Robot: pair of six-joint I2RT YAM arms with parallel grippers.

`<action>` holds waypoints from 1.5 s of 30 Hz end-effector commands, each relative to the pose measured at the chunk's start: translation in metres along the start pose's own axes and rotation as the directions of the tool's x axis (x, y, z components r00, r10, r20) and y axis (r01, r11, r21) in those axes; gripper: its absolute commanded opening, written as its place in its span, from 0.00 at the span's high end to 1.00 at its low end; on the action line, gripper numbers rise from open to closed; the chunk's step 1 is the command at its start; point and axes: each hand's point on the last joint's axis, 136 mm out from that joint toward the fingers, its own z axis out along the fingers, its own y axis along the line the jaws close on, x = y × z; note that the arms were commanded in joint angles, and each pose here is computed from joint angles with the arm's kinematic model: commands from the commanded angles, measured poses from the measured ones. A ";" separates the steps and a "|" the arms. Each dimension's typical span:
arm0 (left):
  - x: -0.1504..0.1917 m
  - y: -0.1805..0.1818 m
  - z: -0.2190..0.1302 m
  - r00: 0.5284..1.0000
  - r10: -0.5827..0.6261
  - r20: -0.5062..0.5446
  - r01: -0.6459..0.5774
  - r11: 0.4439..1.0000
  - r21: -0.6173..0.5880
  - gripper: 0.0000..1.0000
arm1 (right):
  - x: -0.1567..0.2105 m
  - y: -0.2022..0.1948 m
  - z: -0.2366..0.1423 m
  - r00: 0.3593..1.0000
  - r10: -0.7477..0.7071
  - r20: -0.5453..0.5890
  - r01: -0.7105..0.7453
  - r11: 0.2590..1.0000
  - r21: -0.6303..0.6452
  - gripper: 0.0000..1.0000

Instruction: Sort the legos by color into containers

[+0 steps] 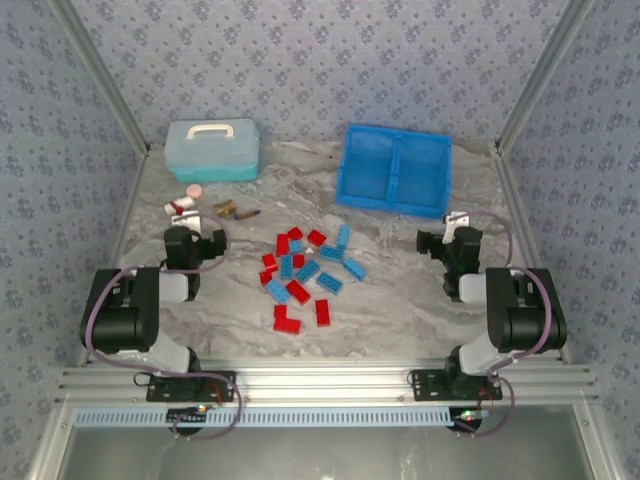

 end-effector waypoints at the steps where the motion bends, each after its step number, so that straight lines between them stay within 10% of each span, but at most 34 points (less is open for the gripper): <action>1: -0.018 -0.003 0.000 0.998 0.004 0.058 -0.004 1.000 0.015 0.01 | -0.016 0.001 0.000 0.999 -0.007 0.048 0.008 1.000 -0.008 0.00; 19: -0.019 -0.003 0.000 0.998 0.002 0.059 -0.003 1.000 0.017 0.01 | -0.020 0.001 -0.002 0.998 0.003 0.057 -0.002 1.000 -0.013 0.00; 29: -0.049 0.006 -0.026 0.996 0.014 0.092 -0.006 0.997 -0.079 0.01 | -0.100 -0.027 -0.091 0.961 0.272 0.037 -0.275 0.951 0.143 0.00; 37: -0.127 -0.020 -0.123 0.977 -0.206 0.058 0.203 0.978 0.056 0.01 | -0.102 0.101 -0.131 0.913 0.219 -0.344 -0.282 0.949 -0.144 0.00; 45: -0.086 -0.087 -0.181 0.953 0.055 -0.297 0.066 0.920 0.385 0.01 | -0.068 0.219 -0.146 0.849 -0.163 -0.502 0.007 0.955 -0.297 0.00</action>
